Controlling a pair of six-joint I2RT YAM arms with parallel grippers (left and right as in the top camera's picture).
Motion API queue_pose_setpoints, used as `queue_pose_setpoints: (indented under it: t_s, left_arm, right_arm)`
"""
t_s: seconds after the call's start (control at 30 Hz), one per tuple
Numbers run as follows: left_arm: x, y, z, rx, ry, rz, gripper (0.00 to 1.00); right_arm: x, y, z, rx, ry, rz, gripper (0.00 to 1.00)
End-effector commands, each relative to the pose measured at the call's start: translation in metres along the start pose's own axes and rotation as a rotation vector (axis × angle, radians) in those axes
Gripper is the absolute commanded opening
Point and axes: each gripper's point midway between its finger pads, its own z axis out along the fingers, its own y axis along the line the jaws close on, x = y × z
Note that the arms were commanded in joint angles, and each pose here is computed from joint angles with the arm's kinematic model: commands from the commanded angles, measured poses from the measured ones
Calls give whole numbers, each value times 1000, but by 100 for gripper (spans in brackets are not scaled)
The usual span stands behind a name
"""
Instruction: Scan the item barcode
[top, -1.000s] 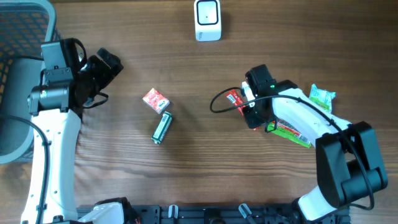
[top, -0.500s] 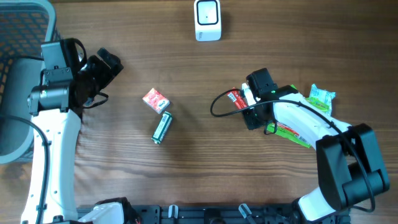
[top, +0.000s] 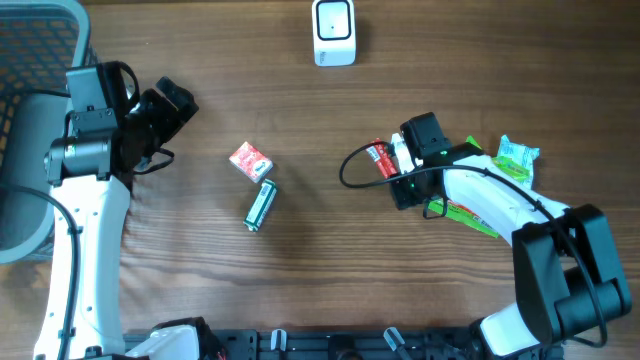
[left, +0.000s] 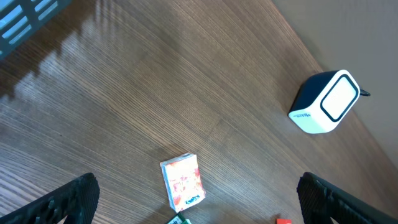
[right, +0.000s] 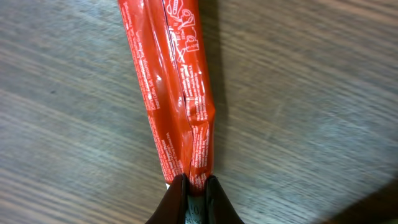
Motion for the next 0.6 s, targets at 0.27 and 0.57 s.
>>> queue_pose_setpoints:
  t_s: [0.27, 0.57]
  left_arm:
    - [-3, 0, -4, 0, -17, 8, 100]
    - [-3, 0, -4, -1, -16, 8, 100]
  right_arm:
    - [-31, 30, -79, -129, -110, 19, 4]
    - [-66, 25, -131, -69, -186, 25, 4]
